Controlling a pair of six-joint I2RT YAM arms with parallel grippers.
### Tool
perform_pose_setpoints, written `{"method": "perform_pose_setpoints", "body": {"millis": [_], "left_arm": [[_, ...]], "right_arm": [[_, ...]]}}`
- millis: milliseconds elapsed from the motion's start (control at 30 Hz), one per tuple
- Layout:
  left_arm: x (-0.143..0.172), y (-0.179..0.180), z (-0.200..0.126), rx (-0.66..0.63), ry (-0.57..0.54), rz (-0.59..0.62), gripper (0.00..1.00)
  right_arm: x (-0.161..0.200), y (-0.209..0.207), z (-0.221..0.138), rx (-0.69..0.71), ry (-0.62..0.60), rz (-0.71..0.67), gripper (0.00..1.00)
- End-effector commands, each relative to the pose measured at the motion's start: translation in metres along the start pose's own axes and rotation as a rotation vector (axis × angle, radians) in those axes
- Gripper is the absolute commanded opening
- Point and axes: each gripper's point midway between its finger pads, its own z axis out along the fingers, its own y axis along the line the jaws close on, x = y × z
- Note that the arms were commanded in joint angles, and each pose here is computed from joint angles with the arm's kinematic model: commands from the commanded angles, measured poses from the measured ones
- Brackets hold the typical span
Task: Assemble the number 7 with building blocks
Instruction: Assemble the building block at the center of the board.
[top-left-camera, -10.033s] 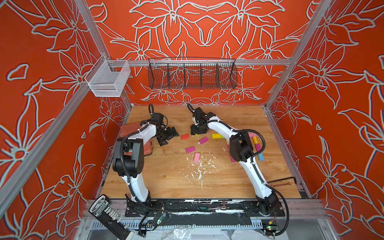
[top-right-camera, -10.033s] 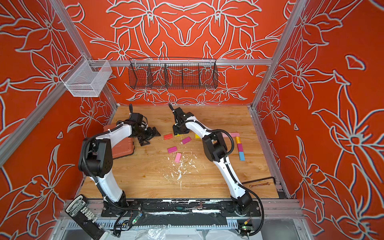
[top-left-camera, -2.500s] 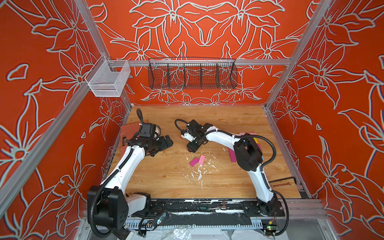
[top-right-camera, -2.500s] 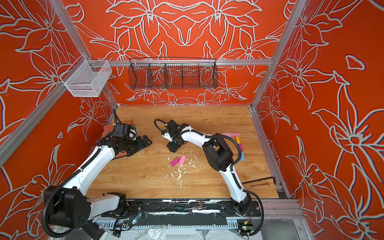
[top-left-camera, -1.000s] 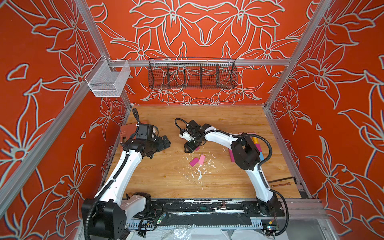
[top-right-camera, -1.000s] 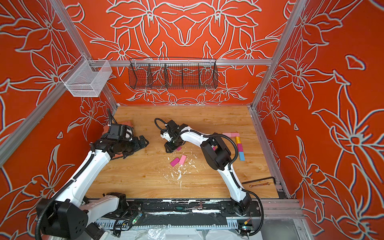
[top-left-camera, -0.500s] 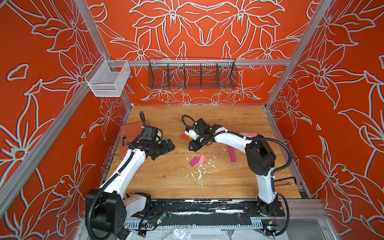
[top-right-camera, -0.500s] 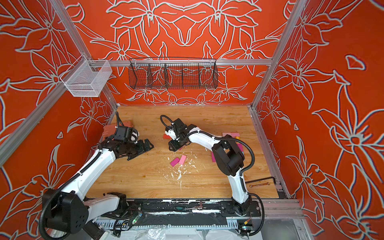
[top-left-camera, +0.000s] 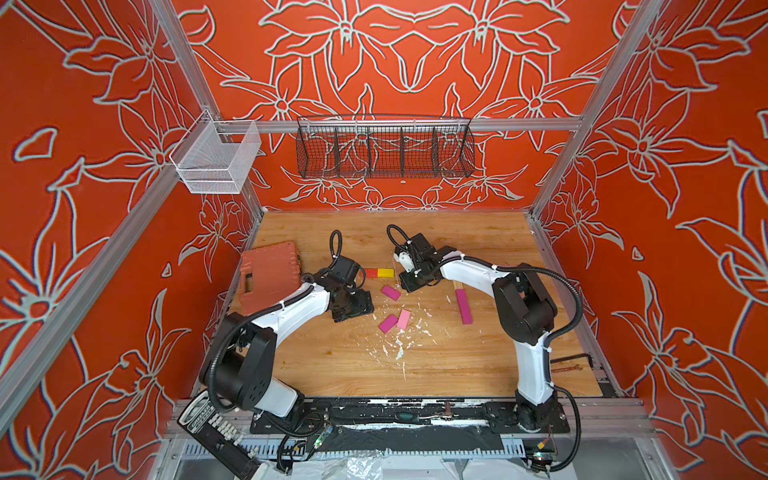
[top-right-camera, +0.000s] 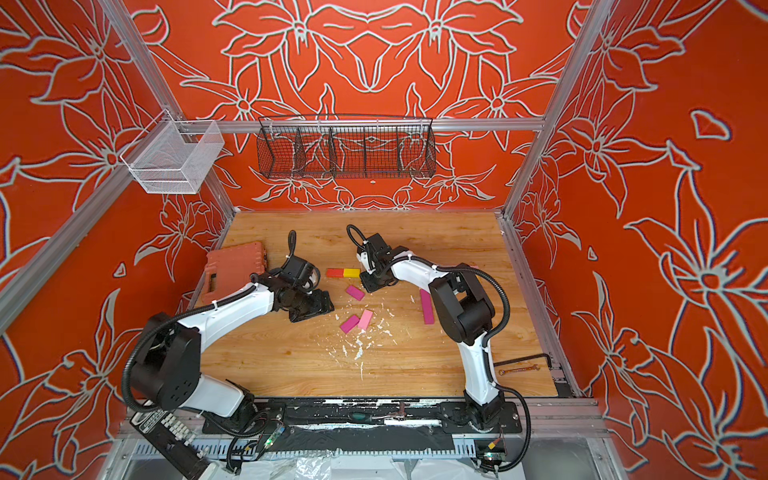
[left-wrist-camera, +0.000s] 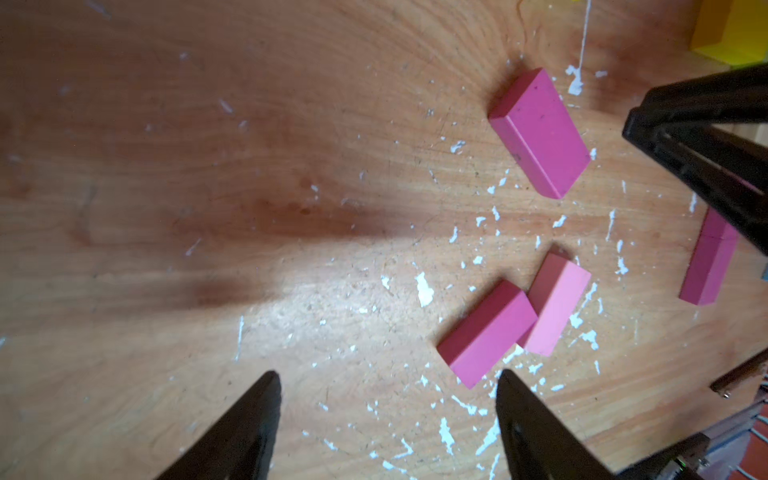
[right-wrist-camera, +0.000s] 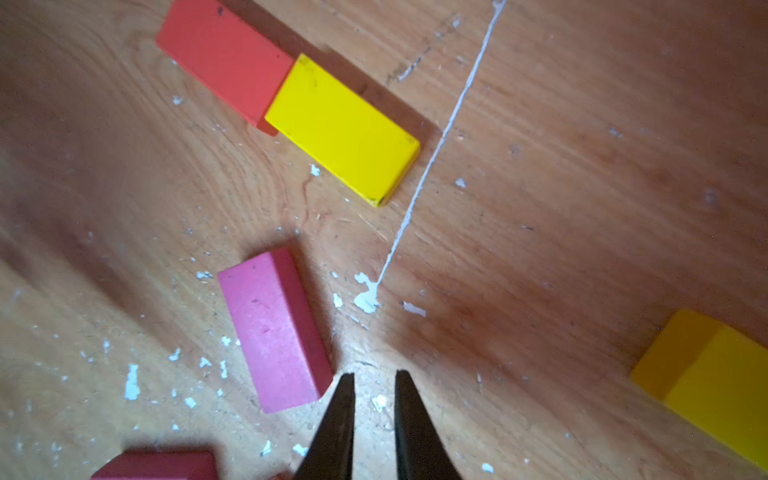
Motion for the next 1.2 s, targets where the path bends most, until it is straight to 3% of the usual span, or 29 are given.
{"method": "perform_pose_setpoints", "body": {"millis": [0,300,667,900,1167], "left_arm": [[-0.019,-0.003,0.009,-0.036,-0.048,-0.003,0.73],[-0.037,-0.007,0.033,-0.077,-0.019,0.016,0.67],[-0.042,-0.013,0.052,-0.087,0.026,0.062,0.68],[-0.03,-0.026,0.06,-0.036,0.083,0.186,0.72],[-0.027,-0.026,0.068,-0.109,0.111,0.267,0.72]], "right_arm": [[-0.002,-0.003,0.011,0.018,0.008,-0.035,0.2],[0.012,0.018,0.018,-0.087,0.018,-0.049,0.18],[0.023,0.035,0.018,-0.134,0.019,-0.062,0.18],[0.022,0.045,0.016,-0.171,0.017,-0.076,0.18],[0.02,0.029,0.015,-0.118,0.014,-0.009,0.18]]}}
